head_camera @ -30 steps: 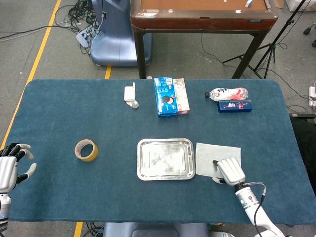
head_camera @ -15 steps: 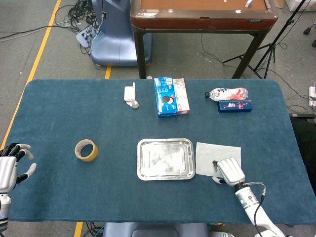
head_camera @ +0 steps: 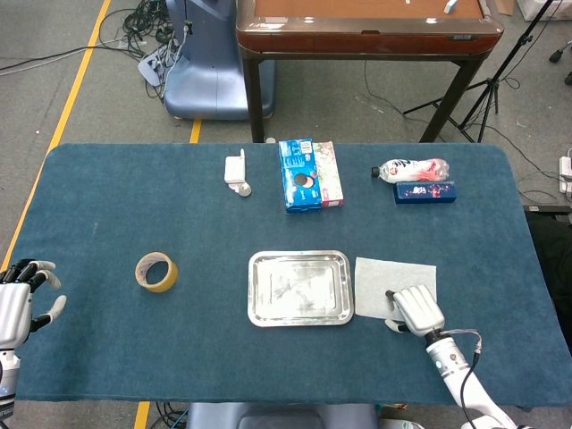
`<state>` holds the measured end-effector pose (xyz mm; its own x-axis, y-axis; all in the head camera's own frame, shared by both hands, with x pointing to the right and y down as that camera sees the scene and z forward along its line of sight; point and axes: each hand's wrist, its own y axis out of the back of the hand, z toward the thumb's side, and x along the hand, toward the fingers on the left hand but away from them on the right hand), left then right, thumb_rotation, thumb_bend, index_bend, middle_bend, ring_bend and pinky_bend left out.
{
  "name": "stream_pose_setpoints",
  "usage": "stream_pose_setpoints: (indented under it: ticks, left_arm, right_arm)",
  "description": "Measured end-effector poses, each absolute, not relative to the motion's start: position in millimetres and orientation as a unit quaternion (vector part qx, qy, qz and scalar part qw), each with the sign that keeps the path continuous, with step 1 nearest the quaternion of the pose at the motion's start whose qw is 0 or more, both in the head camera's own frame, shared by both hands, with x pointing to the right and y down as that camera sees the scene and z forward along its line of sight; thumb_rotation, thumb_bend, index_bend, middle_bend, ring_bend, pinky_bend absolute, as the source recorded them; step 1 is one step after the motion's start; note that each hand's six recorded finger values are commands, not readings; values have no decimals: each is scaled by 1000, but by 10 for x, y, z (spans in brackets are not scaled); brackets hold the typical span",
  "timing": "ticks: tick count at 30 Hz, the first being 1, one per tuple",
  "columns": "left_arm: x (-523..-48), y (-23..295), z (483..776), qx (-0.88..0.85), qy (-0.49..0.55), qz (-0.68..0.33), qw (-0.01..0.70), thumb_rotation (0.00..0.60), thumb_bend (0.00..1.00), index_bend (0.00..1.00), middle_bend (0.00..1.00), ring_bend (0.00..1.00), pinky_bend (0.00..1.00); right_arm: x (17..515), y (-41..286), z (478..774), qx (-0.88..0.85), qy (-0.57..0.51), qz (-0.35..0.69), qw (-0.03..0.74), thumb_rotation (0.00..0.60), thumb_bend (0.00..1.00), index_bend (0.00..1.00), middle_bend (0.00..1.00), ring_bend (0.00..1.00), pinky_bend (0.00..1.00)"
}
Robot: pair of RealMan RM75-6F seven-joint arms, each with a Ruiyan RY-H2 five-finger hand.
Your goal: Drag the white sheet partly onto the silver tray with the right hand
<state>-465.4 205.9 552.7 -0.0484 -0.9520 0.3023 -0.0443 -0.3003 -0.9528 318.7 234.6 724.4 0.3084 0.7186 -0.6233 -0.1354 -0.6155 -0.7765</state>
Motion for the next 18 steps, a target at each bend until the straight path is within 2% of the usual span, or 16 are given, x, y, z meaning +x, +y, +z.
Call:
stream_pose_setpoints:
  ticks: [18]
  left_arm:
    - [-4648, 2060, 5532, -566, 440, -575, 394, 600, 249, 559, 358, 233, 321]
  right_arm:
    - [3183, 2330, 7221, -712, -206, 550, 385, 600, 698, 585, 1000, 1000, 1000]
